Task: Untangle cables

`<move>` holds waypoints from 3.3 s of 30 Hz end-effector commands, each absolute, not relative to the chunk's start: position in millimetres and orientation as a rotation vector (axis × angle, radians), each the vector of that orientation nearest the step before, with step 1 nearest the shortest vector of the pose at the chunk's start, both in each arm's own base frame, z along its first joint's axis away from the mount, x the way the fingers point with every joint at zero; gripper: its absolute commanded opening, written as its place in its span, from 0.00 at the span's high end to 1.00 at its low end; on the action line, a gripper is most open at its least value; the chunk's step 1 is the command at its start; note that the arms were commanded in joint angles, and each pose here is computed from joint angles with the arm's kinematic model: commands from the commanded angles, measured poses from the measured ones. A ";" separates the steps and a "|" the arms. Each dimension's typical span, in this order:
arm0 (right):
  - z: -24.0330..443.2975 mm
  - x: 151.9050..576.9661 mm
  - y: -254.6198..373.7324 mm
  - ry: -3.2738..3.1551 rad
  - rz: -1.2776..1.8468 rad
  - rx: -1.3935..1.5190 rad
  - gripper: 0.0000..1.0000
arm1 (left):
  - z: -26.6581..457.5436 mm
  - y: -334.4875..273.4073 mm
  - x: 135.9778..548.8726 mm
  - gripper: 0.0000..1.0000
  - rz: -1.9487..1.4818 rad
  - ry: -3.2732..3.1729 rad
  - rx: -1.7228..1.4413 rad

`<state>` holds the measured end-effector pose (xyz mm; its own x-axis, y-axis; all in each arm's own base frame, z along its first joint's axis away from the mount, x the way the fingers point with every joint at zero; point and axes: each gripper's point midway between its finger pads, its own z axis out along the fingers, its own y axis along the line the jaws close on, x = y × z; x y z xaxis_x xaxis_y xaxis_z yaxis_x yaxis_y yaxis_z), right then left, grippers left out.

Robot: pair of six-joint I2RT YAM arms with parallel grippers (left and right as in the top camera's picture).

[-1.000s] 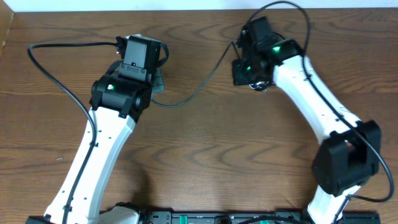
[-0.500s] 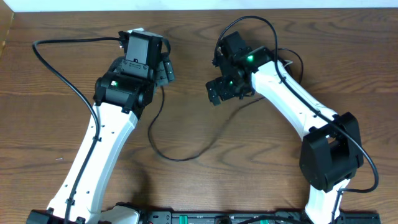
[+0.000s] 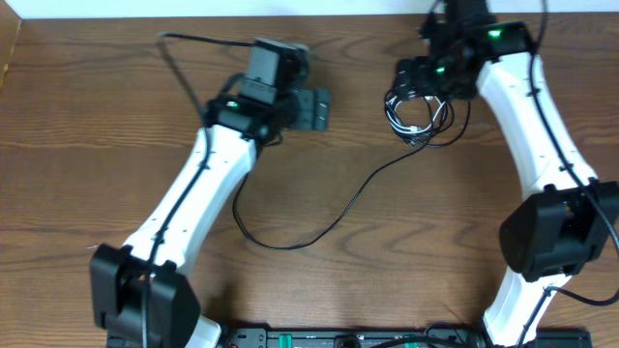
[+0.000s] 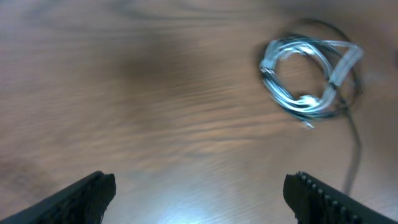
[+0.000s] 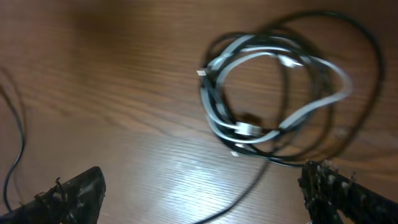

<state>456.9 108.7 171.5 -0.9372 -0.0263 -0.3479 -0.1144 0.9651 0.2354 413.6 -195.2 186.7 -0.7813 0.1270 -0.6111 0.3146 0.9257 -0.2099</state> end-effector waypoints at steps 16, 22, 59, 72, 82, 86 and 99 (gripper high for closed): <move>176.2 457.4 18.0 2.783 0.320 0.164 0.04 | 127.2 -381.2 324.3 0.08 -0.698 2.232 1.191; 175.9 456.6 18.2 2.787 0.319 0.153 0.04 | 94.7 -385.4 319.7 0.09 -0.673 2.293 1.222; 134.3 451.8 104.1 2.876 0.608 -0.053 0.28 | 244.4 -317.3 371.4 0.92 -0.420 2.112 0.724; 114.7 412.5 162.8 2.950 0.679 -0.361 0.27 | 264.6 -257.6 421.4 0.93 -0.488 2.148 0.316; 77.9 387.1 191.0 2.963 0.751 -0.515 0.27 | 272.3 -246.3 425.0 0.93 -0.486 2.135 0.285; 68.3 390.9 202.4 2.919 0.748 -0.546 0.27 | 272.3 -246.3 425.0 0.92 -0.486 2.135 0.285; 20.6 408.5 154.7 2.996 0.230 -0.226 0.58 | 278.8 -241.9 425.1 0.93 -0.485 2.121 0.275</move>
<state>402.4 188.3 40.3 -0.9536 -0.2477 -0.1712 -0.2922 0.8985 0.3275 425.4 -247.4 250.5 -0.5983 0.0533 -0.7995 0.3718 0.9023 -0.2181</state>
